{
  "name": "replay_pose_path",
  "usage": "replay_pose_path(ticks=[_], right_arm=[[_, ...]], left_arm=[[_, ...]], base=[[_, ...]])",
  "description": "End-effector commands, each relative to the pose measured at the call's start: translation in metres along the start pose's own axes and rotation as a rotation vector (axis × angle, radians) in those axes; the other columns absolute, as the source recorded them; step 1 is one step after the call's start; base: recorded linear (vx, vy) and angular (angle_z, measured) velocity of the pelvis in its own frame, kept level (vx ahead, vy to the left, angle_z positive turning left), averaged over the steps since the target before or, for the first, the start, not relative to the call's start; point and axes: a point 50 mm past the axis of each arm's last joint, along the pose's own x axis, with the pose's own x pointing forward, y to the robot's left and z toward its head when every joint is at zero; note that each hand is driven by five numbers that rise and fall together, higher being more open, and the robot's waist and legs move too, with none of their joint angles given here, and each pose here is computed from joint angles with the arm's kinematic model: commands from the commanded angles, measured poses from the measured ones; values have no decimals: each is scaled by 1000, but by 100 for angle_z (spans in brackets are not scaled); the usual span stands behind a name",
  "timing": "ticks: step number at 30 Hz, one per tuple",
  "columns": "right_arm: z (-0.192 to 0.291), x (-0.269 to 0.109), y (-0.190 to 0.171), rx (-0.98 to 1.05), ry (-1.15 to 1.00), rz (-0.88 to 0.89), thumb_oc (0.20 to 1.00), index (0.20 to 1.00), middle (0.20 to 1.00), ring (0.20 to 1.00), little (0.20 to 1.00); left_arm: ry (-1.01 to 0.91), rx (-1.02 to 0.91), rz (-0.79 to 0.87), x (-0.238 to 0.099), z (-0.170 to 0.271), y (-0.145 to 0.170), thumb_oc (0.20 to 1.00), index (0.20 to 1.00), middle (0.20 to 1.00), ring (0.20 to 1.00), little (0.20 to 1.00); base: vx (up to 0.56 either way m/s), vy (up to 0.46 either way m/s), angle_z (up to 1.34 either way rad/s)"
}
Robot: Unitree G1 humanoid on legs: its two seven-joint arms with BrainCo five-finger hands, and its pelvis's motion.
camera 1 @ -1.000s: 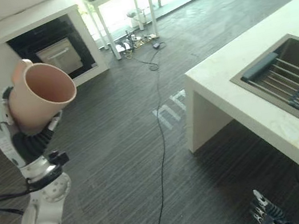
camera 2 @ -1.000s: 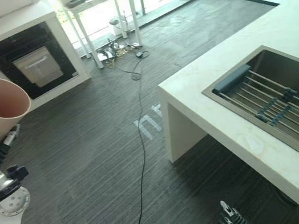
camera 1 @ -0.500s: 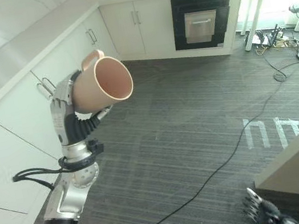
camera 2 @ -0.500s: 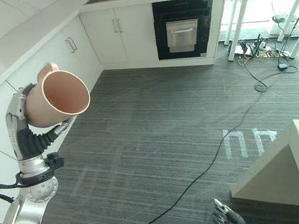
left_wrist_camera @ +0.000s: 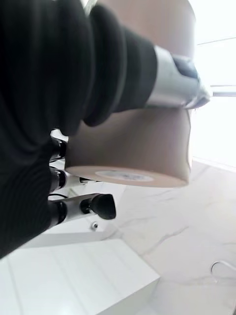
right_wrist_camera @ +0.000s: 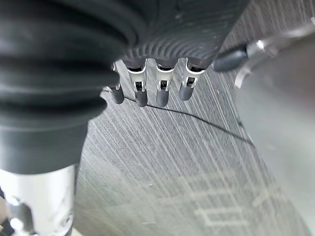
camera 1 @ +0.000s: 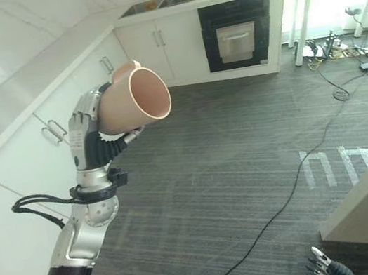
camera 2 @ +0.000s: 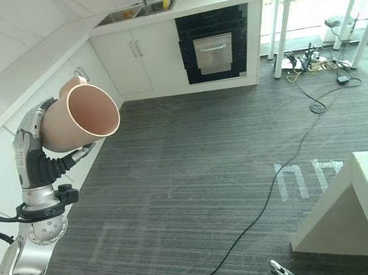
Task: Place the dishes in the dishwasher.
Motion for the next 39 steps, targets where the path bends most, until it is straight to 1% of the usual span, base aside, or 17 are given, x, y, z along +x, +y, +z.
replay_pose_path(ticks=[1,8,10,12,15,18,20,24,28,29,33,39], right_arm=[[64,21,81,-162,-265,313,1000,1000,1000,1000,1000],[60,20,82,-151,-263,317,1000,1000,1000,1000,1000],[57,20,79,-181,-256,287,1000,1000,1000,1000,1000],[57,20,77,-166,-256,279,1000,1000,1000,1000,1000],[64,20,83,-196,-263,290,1000,1000,1000,1000,1000],[74,18,89,-231,-287,314,1000,1000,1000,1000,1000],[77,16,88,-230,-304,311,1000,1000,1000,1000,1000],[75,16,93,-230,-324,309,1000,1000,1000,1000,1000],[72,15,88,-193,-321,291,1000,1000,1000,1000,1000],[68,16,92,-202,-317,299,1000,1000,1000,1000,1000],[63,16,96,-159,-312,300,1000,1000,1000,1000,1000],[54,14,102,-121,-346,310,1000,1000,1000,1000,1000]], left_arm=[[-12,128,4,7,-13,4,200,200,200,200,200],[-5,131,-21,10,-16,5,200,200,200,200,200],[-5,127,-26,14,-16,4,200,200,200,200,200],[-7,117,-30,17,-16,3,200,200,200,200,200],[-26,126,-24,24,-14,3,200,200,200,200,200],[-18,131,9,21,-17,9,200,200,200,200,200],[-21,126,17,20,-18,13,200,200,200,200,200],[-40,125,14,24,-14,11,200,200,200,200,200],[-33,119,-8,20,-15,8,200,200,200,200,200],[-35,126,-26,18,-15,5,200,200,200,200,200],[-38,134,-64,15,-19,10,200,200,200,200,200],[-94,137,-105,34,-13,3,200,200,200,200,200]], base=[[39,11,-28],[26,-9,-5],[79,-78,0],[64,-84,3],[32,-151,3],[21,-184,1],[115,-91,-19],[463,164,8],[428,161,-10],[541,285,-3],[426,277,-41],[272,315,25]])
